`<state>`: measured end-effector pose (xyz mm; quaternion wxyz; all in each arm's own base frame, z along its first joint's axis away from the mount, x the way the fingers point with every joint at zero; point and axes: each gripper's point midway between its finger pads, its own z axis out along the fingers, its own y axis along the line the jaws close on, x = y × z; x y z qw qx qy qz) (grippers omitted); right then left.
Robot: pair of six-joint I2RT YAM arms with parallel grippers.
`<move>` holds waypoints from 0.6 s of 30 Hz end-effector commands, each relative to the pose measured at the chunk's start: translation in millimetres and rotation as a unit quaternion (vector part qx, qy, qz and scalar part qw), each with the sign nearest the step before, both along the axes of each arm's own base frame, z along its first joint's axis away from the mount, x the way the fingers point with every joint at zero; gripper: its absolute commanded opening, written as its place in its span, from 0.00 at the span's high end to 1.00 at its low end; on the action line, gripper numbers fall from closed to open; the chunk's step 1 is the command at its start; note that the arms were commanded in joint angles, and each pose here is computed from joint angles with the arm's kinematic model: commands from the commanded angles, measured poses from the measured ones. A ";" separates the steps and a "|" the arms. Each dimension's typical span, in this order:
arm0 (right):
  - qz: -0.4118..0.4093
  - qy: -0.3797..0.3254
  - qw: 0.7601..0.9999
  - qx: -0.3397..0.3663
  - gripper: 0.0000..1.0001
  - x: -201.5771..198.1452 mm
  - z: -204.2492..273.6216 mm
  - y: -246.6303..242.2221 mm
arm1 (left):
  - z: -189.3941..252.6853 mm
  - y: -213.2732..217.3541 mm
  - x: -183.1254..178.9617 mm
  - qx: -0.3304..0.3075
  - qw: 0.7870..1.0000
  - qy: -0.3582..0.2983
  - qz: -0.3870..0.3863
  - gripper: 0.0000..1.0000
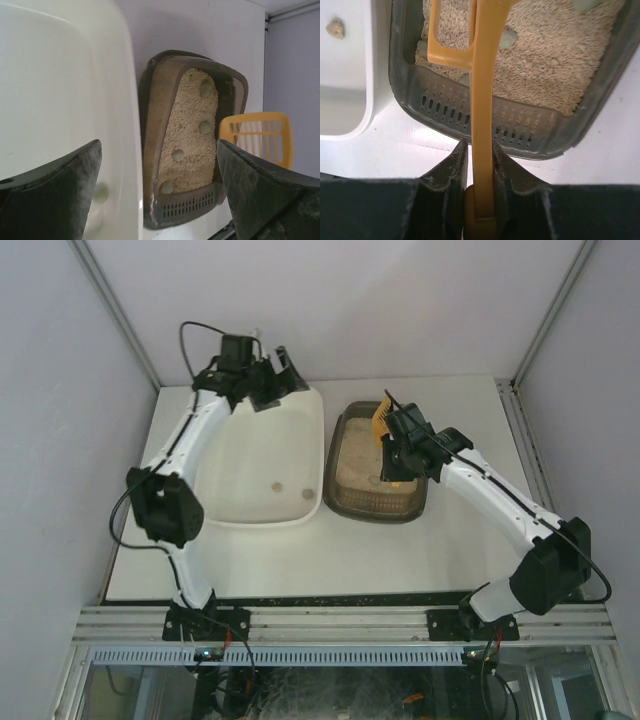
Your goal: Clean the litter box
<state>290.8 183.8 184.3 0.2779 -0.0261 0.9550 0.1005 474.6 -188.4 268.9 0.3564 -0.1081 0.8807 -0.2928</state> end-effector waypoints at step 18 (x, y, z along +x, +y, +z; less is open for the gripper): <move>-0.021 0.055 0.998 0.022 1.00 81.8 -84.4 11.4 | -74.9 -135.3 65.3 -0.139 0.987 0.024 -0.081 0.00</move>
